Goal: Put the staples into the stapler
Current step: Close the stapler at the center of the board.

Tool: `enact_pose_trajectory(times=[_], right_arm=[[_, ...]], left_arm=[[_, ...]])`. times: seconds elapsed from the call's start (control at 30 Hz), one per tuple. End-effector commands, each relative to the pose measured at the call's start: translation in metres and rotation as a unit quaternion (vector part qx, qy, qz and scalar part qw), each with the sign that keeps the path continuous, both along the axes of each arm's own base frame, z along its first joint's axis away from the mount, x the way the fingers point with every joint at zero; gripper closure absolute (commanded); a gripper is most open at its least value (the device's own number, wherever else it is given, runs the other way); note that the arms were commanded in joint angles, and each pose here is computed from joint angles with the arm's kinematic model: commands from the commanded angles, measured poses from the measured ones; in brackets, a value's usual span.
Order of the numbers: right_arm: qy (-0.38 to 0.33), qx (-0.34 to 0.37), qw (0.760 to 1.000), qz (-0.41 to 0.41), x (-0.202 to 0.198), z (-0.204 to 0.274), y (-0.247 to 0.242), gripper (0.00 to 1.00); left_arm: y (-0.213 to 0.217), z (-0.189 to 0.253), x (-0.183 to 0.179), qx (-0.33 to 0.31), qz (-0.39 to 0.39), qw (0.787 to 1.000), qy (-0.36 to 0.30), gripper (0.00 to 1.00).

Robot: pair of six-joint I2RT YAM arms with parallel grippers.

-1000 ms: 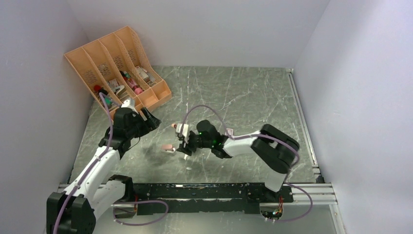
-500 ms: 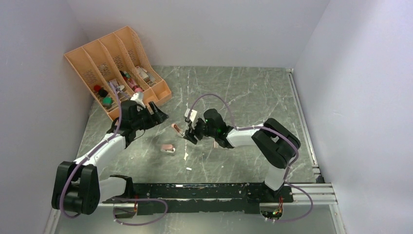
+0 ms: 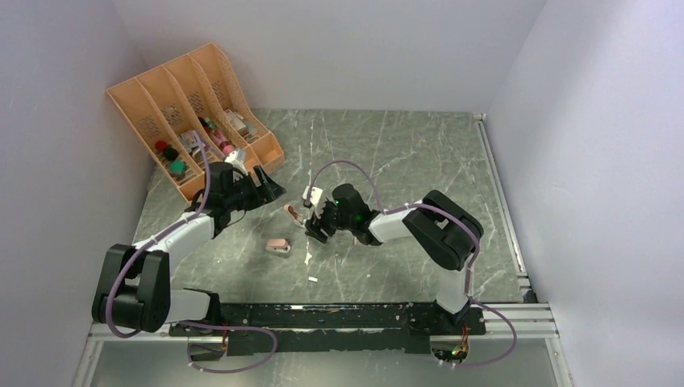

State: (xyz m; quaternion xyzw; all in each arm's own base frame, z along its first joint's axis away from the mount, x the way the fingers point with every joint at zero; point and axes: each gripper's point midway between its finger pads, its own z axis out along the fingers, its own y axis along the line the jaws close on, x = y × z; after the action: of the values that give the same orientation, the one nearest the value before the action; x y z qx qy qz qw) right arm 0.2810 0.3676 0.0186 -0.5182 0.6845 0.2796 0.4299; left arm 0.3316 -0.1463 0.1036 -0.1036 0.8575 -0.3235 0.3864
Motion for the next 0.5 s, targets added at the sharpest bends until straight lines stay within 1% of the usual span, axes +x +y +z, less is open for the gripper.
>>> enact_pose_trajectory(times=[0.0,0.1,0.17,0.23,0.33,0.47], right_arm=[[-0.004,-0.035,0.999,-0.012,0.006,-0.018,-0.009,0.37],[-0.002,-0.045,0.999,-0.013,0.006,-0.025,-0.011,0.44],[-0.003,-0.049,0.999,-0.014,0.006,-0.027,-0.012,0.53],[-0.003,-0.053,0.999,-0.013,0.006,-0.029,-0.013,0.6],[-0.007,-0.056,0.998,-0.01,0.006,-0.03,-0.014,0.66],[-0.007,-0.057,0.998,-0.007,0.005,-0.032,-0.014,0.67]], left_arm=[[-0.016,0.02,0.011,-0.021,-0.028,0.999,-0.033,0.19],[-0.024,0.018,0.01,-0.028,-0.042,0.998,-0.022,0.2],[-0.029,0.015,0.006,-0.031,-0.056,0.998,-0.008,0.21],[-0.03,0.009,-0.001,-0.031,-0.061,0.998,0.009,0.22],[-0.03,0.003,-0.009,-0.038,-0.059,0.997,0.02,0.24],[-0.033,-0.001,-0.013,-0.052,-0.061,0.996,0.031,0.29]])
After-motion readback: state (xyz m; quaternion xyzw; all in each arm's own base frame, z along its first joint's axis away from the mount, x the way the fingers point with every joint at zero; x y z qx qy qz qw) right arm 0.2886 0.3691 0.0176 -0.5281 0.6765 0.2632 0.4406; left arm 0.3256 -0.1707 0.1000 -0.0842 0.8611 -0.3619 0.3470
